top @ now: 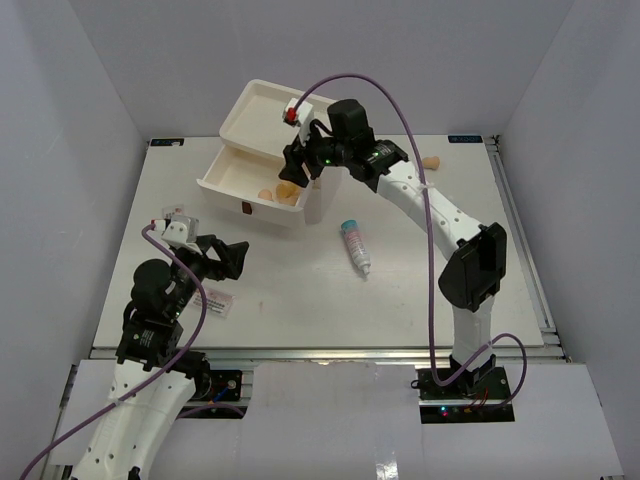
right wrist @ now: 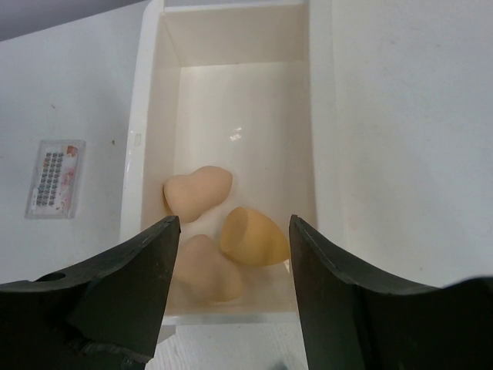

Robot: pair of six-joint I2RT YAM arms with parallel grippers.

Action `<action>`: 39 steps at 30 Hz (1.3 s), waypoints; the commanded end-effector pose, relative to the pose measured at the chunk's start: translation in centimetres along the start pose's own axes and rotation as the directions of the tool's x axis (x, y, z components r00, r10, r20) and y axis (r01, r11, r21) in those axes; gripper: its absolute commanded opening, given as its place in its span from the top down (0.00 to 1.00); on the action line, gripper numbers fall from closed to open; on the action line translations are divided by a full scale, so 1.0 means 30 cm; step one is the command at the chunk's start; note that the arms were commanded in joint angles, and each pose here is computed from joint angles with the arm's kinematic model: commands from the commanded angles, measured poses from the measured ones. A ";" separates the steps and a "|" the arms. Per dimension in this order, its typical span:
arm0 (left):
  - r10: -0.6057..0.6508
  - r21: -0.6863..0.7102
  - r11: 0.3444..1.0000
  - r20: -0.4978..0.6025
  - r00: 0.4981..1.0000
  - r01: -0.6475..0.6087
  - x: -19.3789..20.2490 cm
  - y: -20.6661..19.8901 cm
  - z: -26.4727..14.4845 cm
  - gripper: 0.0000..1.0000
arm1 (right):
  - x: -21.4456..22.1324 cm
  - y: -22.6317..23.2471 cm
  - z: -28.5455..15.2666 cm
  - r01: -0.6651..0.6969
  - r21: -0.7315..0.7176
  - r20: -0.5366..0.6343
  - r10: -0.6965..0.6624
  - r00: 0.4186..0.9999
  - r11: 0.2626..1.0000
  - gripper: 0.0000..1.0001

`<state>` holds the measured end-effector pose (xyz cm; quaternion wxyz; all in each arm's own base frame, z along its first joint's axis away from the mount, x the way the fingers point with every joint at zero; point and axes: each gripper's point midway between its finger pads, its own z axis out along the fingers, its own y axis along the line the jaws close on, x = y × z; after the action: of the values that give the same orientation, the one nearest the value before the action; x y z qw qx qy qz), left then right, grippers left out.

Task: Organize the makeup

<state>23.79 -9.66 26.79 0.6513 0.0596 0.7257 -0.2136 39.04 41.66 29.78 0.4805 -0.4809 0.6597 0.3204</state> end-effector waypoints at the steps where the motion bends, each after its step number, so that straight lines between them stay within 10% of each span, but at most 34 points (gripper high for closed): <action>1: 0.003 0.012 1.000 0.027 1.000 -0.003 -0.016 -0.008 -0.005 0.06 | -0.264 -0.010 -0.229 0.065 0.027 0.185 -0.069 0.980 0.997 0.36; 10: 0.003 0.036 0.999 0.038 0.999 -0.004 -0.023 -0.023 -0.011 0.05 | -0.060 -0.440 -0.584 -0.157 0.388 0.190 0.088 0.978 0.908 0.41; 17: 0.002 0.042 0.999 0.033 0.999 -0.003 -0.020 -0.027 -0.008 0.05 | 0.352 -0.809 -0.712 -0.510 0.686 0.292 0.446 0.846 0.519 0.40; 23: 0.002 0.039 0.999 0.023 1.000 -0.003 -0.012 -0.024 -0.002 0.05 | 0.604 -0.989 -0.748 -0.524 0.805 0.332 0.522 0.785 0.276 0.38; 39: -0.003 0.020 1.000 -0.015 1.000 0.003 0.019 -0.005 0.021 0.05 | 0.978 -1.215 -0.822 -0.557 0.827 0.401 0.611 0.683 0.079 0.38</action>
<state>23.99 -10.03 26.77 0.6493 0.0657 0.7250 -0.2201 60.58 -0.48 9.34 0.4301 0.1463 0.8894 0.0508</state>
